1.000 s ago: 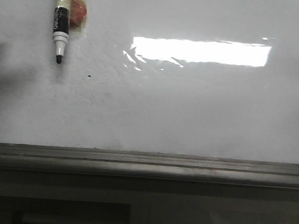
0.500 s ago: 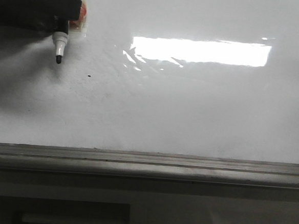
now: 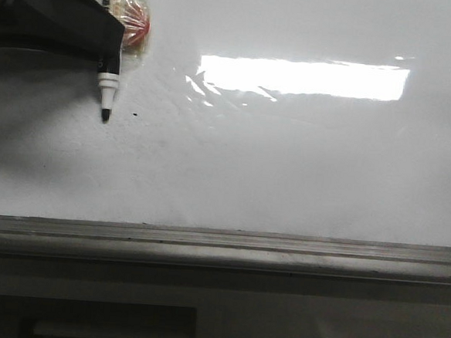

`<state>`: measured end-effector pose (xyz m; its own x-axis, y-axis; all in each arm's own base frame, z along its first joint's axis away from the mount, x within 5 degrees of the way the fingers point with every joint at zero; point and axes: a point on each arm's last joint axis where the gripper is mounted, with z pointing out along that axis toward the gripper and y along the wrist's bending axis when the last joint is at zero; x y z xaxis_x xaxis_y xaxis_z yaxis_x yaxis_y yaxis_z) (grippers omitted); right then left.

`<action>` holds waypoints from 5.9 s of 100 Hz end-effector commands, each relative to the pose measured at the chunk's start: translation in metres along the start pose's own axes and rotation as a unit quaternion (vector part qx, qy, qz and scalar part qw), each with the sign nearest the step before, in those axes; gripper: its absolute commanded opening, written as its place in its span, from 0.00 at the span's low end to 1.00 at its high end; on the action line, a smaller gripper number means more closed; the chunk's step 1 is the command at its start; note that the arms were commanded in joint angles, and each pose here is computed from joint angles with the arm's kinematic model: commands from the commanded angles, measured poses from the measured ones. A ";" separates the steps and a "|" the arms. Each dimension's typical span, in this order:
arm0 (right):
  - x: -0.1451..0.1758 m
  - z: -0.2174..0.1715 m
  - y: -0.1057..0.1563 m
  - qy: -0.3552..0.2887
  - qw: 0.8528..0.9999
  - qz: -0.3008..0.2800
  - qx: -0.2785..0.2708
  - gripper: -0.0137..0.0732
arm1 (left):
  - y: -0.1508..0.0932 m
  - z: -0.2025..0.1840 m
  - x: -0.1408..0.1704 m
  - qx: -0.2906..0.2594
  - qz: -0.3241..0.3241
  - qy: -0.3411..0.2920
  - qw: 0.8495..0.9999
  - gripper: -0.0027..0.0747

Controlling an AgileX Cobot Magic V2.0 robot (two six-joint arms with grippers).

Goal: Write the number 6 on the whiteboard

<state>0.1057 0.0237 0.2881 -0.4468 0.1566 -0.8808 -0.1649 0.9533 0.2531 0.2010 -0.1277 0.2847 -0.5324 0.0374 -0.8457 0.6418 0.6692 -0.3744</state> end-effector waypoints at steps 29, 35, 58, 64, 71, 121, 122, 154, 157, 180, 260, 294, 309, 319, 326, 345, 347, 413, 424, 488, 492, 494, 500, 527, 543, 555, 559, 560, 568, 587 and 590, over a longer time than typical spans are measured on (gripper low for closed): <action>-0.019 0.009 0.034 0.039 0.984 -0.018 -0.175 0.56 | -0.037 -0.007 -0.021 0.108 0.167 0.048 0.979 0.01; -0.026 0.014 0.042 0.054 0.974 -0.020 -0.217 0.56 | -0.045 -0.007 -0.023 0.115 0.201 0.062 0.971 0.01; -0.069 0.032 0.065 0.109 0.934 -0.023 -0.341 0.56 | -0.074 -0.007 -0.027 0.114 0.315 0.124 0.934 0.01; -0.081 0.035 0.070 0.118 0.925 -0.032 -0.361 0.56 | -0.078 -0.008 -0.028 0.108 0.334 0.132 0.927 0.01; -0.092 0.040 0.074 0.134 0.912 -0.039 -0.385 0.56 | -0.082 -0.008 -0.029 0.101 0.351 0.136 0.921 0.01; -0.105 0.075 0.137 0.216 0.865 -0.134 -0.433 0.56 | -0.085 -0.008 -0.034 0.090 0.370 0.131 0.915 0.01; -0.105 0.076 0.138 0.218 0.865 -0.134 -0.433 0.56 | -0.085 -0.008 -0.034 0.090 0.370 0.131 0.915 0.01; -0.097 0.095 0.161 0.246 0.850 -0.160 -0.438 0.56 | -0.085 -0.008 -0.034 0.088 0.373 0.131 0.914 0.01; -0.096 0.097 0.160 0.249 0.850 -0.162 -0.435 0.56 | -0.085 -0.008 -0.034 0.088 0.373 0.131 0.914 0.01; -0.093 0.101 0.159 0.258 0.849 -0.169 -0.430 0.44 | -0.085 -0.008 -0.035 0.084 0.371 0.126 0.916 0.01; -0.087 0.102 0.149 0.222 0.877 -0.177 -0.387 0.08 | -0.078 -0.032 -0.053 0.045 0.360 0.066 0.929 0.70; -0.091 0.065 0.123 0.059 0.938 -0.161 -0.303 0.08 | -0.044 -0.100 -0.069 -0.077 0.248 -0.048 0.964 0.66; -0.100 0.059 0.116 -0.003 0.952 -0.152 -0.267 0.08 | -0.021 -0.110 -0.057 -0.129 0.187 -0.061 0.972 0.66; -0.102 0.062 0.112 -0.019 0.957 -0.146 -0.250 0.08 | -0.014 -0.115 -0.052 -0.147 0.155 -0.074 0.974 0.66; -0.105 0.064 0.109 -0.031 0.961 -0.141 -0.236 0.08 | -0.012 -0.116 -0.051 -0.152 0.149 -0.075 0.974 0.66; -0.107 0.075 0.099 -0.044 0.970 -0.130 -0.200 0.08 | -0.012 -0.116 -0.052 -0.148 0.146 -0.082 0.975 0.66; -0.106 0.077 0.099 -0.041 0.970 -0.130 -0.200 0.08 | -0.012 -0.116 -0.052 -0.147 0.145 -0.082 0.975 0.66; -0.066 0.098 0.097 0.154 0.948 -0.177 -0.214 0.11 | -0.013 -0.116 -0.053 -0.145 0.141 -0.088 0.975 0.66; -0.075 0.083 0.093 0.118 0.956 -0.187 -0.195 0.11 | -0.013 -0.116 -0.053 -0.145 0.141 -0.088 0.975 0.66; -0.081 0.099 0.119 0.069 0.955 -0.181 -0.225 0.11 | -0.014 -0.116 -0.054 -0.140 0.144 -0.094 0.975 0.66; -0.080 0.102 0.123 0.074 0.953 -0.183 -0.229 0.11 | -0.014 -0.116 -0.054 -0.140 0.144 -0.094 0.975 0.66; -0.079 0.103 0.124 0.077 0.952 -0.184 -0.231 0.11 | -0.014 -0.116 -0.054 -0.140 0.144 -0.094 0.975 0.66; -0.077 0.103 0.126 0.086 0.949 -0.187 -0.237 0.11 | -0.014 -0.116 -0.054 -0.140 0.144 -0.093 0.975 0.66; -0.089 0.059 0.122 0.065 0.942 -0.196 -0.266 0.11 | -0.029 -0.110 -0.051 -0.078 0.194 -0.081 0.975 0.66; -0.088 0.040 0.113 0.092 0.937 -0.196 -0.273 0.11 | -0.050 -0.099 -0.046 -0.008 0.244 -0.068 0.967 0.66; -0.082 0.039 0.110 0.129 0.931 -0.199 -0.279 0.11 | -0.062 -0.091 -0.042 0.037 0.263 -0.055 0.963 0.66; -0.082 0.039 0.110 0.131 0.930 -0.199 -0.280 0.10 | -0.066 -0.087 -0.040 0.053 0.265 -0.047 0.962 0.66; -0.082 0.039 0.110 0.132 0.930 -0.198 -0.281 0.11 | -0.067 -0.085 -0.040 0.057 0.266 -0.046 0.961 0.66; -0.083 0.037 0.112 0.132 0.929 -0.193 -0.287 0.10 | -0.071 -0.076 -0.037 0.078 0.268 -0.035 0.960 0.66; -0.097 0.032 0.119 0.142 0.919 -0.204 -0.307 0.10 | -0.081 -0.052 -0.031 0.110 0.276 -0.013 0.955 0.63; -0.099 0.032 0.121 0.143 0.917 -0.205 -0.309 0.10 | -0.083 -0.049 -0.030 0.113 0.282 -0.011 0.953 0.62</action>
<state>0.1569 0.1300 0.3705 -0.4676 -0.3947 -0.7909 -0.7915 0.5853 0.1758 0.1354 -0.1389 0.3493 -0.0779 0.3836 -0.9202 0.9286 0.3637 0.0731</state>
